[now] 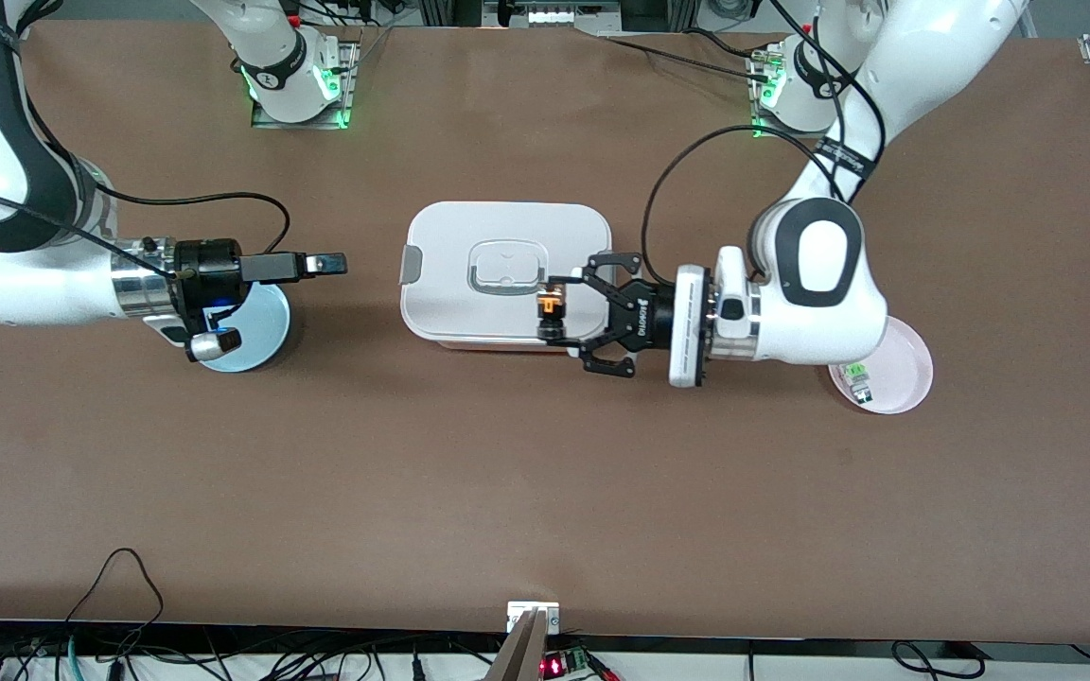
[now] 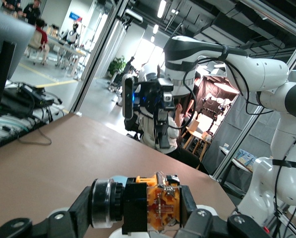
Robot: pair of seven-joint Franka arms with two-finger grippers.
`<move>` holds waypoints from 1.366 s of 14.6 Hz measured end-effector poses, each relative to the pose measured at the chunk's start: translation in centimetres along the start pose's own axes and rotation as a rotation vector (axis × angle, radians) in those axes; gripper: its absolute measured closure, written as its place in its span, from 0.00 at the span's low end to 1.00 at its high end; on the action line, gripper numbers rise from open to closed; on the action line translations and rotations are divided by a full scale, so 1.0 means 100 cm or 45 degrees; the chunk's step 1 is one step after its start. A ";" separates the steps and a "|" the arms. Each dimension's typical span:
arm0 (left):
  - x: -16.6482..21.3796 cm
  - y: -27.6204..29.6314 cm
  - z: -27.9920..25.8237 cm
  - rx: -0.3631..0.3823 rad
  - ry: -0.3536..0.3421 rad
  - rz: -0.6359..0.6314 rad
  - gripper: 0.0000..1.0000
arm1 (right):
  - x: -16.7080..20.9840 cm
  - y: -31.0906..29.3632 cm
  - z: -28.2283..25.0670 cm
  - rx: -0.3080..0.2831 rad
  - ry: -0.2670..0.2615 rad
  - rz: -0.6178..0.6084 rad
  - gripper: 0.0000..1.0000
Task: Transfer orange switch to right arm and place
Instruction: 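Lift the switch with the left gripper while the right gripper reaches inward, then bring the switch over the box toward the right gripper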
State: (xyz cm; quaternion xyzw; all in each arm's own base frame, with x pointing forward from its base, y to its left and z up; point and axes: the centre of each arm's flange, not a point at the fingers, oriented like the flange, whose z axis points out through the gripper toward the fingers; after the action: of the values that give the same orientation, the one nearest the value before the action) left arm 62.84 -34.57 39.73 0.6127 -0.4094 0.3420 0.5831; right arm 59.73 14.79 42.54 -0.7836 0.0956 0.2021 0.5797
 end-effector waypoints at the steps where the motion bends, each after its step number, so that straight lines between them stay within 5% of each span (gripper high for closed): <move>1: -0.001 0.002 0.009 0.016 0.008 0.025 0.28 | 0.000 0.003 0.004 0.023 -0.005 0.015 0.00; 7: -0.005 0.025 0.059 0.041 0.087 0.043 0.28 | 0.002 0.012 0.021 0.166 -0.015 0.082 0.00; 20: -0.008 0.051 0.100 0.116 0.152 0.013 0.28 | -0.003 -0.009 0.113 0.194 0.014 0.099 0.00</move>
State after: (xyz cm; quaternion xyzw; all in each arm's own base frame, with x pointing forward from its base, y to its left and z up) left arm 57.30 -44.37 40.35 0.6151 -0.3609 0.3991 0.5763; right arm 57.47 25.71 40.69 -0.7339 0.1440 0.2122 0.6289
